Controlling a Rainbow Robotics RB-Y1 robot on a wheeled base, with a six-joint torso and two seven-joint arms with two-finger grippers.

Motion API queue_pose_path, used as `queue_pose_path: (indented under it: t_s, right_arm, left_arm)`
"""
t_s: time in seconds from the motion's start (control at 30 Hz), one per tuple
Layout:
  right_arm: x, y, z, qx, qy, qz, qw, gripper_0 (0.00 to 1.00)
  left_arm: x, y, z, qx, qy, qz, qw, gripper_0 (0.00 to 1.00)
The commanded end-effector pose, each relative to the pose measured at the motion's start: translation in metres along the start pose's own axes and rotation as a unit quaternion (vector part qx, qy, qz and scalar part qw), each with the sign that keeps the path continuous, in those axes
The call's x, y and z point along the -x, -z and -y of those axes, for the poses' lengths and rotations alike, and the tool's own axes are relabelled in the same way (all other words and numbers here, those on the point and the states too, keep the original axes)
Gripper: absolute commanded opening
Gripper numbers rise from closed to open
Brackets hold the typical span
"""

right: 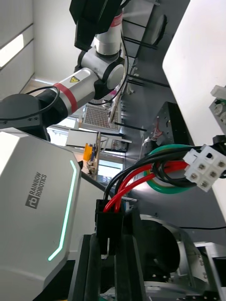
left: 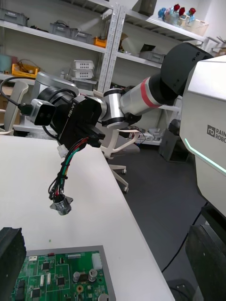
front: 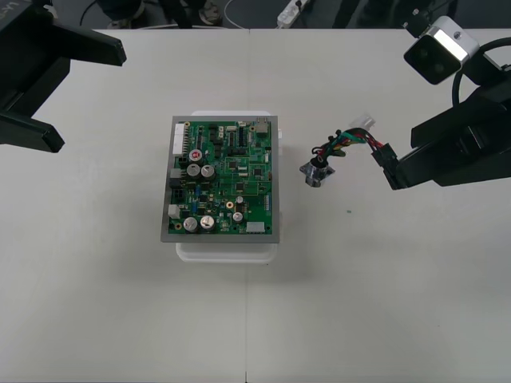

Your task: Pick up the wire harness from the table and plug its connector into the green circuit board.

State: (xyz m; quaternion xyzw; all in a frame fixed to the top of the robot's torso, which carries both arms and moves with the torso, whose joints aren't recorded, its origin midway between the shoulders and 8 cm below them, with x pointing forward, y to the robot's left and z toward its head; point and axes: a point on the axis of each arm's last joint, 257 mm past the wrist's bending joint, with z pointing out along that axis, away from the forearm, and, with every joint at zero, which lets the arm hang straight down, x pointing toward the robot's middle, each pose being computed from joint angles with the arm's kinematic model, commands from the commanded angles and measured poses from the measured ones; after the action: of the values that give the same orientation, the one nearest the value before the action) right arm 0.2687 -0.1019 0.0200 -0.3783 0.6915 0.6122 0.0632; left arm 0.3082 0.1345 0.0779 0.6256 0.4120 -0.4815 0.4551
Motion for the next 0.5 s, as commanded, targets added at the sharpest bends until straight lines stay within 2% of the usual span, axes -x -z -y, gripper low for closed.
queue_pose_path:
  t_s: [0.03,0.3,0.5]
  right_arm:
    - [0.003,0.000,-0.011,0.002,-0.009,-0.013,1.000,0.00]
    - [0.000,-0.010,-0.018,0.021,-0.027,-0.032,0.999,0.00]
    - [-0.003,-0.017,-0.021,0.035,-0.034,-0.049,0.998,0.00]
  left_arm:
    - [0.004,0.009,0.017,-0.011,-0.016,-0.038,0.999,1.00]
    - [0.002,0.012,0.016,-0.005,-0.062,-0.073,0.995,1.00]
    - [0.003,0.013,0.016,-0.002,-0.069,-0.076,0.995,1.00]
